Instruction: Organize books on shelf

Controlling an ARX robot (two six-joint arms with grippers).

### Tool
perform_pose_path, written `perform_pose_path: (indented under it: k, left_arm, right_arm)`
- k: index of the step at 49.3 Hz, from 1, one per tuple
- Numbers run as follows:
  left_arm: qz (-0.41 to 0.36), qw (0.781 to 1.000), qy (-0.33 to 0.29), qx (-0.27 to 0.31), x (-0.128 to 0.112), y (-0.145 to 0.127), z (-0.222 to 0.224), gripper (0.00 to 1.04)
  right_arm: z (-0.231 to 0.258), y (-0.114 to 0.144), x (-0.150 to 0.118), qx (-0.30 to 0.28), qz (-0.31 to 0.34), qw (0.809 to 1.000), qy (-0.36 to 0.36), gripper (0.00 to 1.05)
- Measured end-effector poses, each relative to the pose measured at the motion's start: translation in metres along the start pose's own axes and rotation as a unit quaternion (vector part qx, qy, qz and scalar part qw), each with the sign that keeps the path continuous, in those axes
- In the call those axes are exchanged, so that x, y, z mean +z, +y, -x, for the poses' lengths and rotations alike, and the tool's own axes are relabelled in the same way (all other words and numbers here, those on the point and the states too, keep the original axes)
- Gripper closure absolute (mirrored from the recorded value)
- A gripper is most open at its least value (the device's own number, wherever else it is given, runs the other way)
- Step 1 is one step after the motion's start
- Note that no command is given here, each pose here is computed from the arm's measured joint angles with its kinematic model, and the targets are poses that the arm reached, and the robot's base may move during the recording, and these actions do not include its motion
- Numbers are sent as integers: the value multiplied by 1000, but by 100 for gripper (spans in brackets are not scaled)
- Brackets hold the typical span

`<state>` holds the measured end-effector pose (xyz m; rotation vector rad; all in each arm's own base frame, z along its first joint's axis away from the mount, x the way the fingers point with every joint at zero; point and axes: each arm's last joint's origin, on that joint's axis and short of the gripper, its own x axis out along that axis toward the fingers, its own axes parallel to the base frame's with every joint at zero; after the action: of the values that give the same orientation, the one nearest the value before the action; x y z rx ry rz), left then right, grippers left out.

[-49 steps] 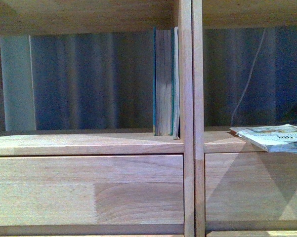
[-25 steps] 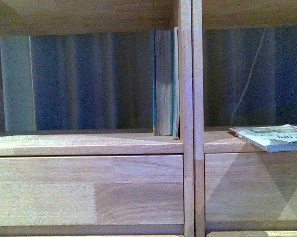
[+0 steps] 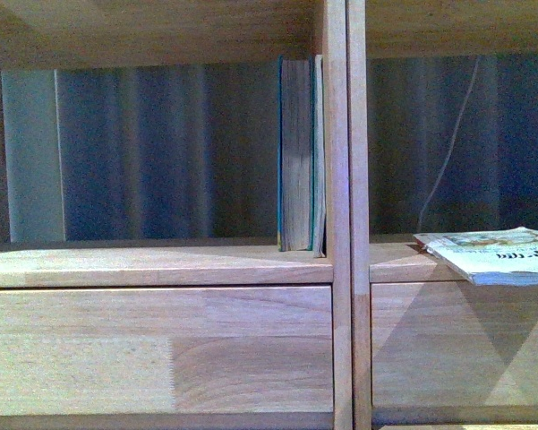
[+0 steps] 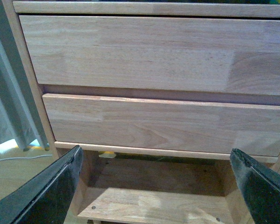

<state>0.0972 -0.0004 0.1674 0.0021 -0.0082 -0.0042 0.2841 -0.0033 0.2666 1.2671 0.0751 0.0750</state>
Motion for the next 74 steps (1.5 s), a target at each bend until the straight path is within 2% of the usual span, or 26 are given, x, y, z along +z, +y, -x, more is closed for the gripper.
perform_pose_path:
  k: [14, 15, 16, 19, 22, 28, 37, 45, 52, 57, 64, 70, 74]
  left_arm:
    - [0, 1000, 0, 0, 0, 0, 0, 7]
    - [-2, 1000, 2, -7, 0, 0, 0, 7]
    - [-12, 999, 22, -46, -1, 0, -1, 7]
    - [-20, 993, 47, -106, 1, 4, -5, 7]
    - [-11, 988, 56, -143, 7, 10, -11, 7]
    - [3, 983, 41, -177, 31, 27, -29, 7]
    - [19, 989, 15, -145, 58, 48, -60, 7]
    - [50, 987, -11, -154, 93, 52, -97, 7]
    - [82, 980, -32, -177, 129, 42, -137, 7]
    - [126, 969, -8, -214, 143, 30, -163, 7]
    - [181, 944, 9, -275, 160, 10, -192, 7]
    - [224, 914, 14, -338, 175, -11, -210, 7]
    - [256, 884, 18, -391, 184, -28, -218, 7]
  right_arm:
    - [20, 5, 8, 33, 3, 999, 20, 97]
    - [22, 6, 9, 37, 4, 999, 22, 97]
    - [26, 8, 11, 44, 5, 999, 23, 97]
    - [32, 12, 15, 56, 7, 998, 23, 97]
    - [40, 19, 19, 73, 10, 997, 23, 97]
    - [56, 32, 29, 108, 21, 994, 22, 97]
    - [77, 50, 33, 156, 46, 986, 34, 97]
    - [95, 68, 27, 242, 100, 963, 60, 97]
    - [109, 83, 17, 325, 133, 933, 79, 97]
    - [108, 87, 8, 347, 144, 923, 89, 97]
    - [95, 91, -7, 347, 159, 918, 112, 97]
    - [75, 94, -19, 334, 179, 917, 124, 97]
    - [60, 97, -27, 326, 193, 916, 129, 97]
